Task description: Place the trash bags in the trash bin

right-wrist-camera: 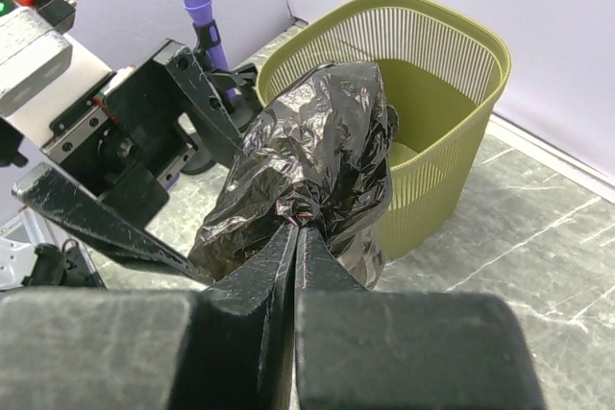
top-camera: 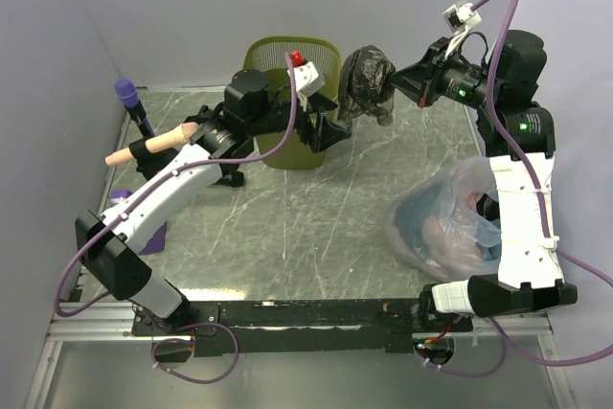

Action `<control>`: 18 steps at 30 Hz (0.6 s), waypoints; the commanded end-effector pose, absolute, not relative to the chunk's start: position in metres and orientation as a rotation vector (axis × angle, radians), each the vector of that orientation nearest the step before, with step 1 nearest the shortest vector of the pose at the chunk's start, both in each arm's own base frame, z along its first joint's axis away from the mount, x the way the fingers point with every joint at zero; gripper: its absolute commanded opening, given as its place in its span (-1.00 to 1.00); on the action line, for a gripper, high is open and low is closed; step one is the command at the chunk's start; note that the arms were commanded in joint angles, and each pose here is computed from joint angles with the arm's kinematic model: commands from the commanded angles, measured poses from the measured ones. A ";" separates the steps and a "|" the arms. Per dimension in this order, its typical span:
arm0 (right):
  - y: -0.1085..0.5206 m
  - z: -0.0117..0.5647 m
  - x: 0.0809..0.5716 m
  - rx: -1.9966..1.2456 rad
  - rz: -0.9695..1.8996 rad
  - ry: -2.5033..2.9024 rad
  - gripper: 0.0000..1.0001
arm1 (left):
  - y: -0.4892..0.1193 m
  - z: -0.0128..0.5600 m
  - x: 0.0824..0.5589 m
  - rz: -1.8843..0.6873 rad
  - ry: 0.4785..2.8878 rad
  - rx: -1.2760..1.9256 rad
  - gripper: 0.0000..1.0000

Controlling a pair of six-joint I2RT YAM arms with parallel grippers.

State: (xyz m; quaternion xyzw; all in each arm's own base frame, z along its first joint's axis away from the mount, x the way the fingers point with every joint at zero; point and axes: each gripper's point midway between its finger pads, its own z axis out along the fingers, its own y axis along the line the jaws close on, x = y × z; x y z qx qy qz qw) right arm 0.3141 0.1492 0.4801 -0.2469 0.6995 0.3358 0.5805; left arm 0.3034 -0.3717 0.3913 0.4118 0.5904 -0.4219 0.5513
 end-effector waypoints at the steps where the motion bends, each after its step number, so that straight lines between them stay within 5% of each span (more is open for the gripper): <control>1: 0.154 0.498 0.314 -0.578 0.802 1.578 -1.00 | -0.387 0.428 0.304 -0.985 1.232 0.992 0.64; 6: 0.154 0.488 0.310 -0.567 0.819 1.604 -1.00 | -0.399 0.429 0.313 -0.967 1.230 0.968 0.53; 14: 0.138 0.465 0.317 -0.465 0.827 1.691 -1.00 | -0.390 0.428 0.308 -0.924 1.209 1.018 -0.95; 18: 0.115 0.456 0.334 -0.334 0.836 1.740 -1.00 | -0.376 0.432 0.301 -0.917 1.197 1.027 -0.99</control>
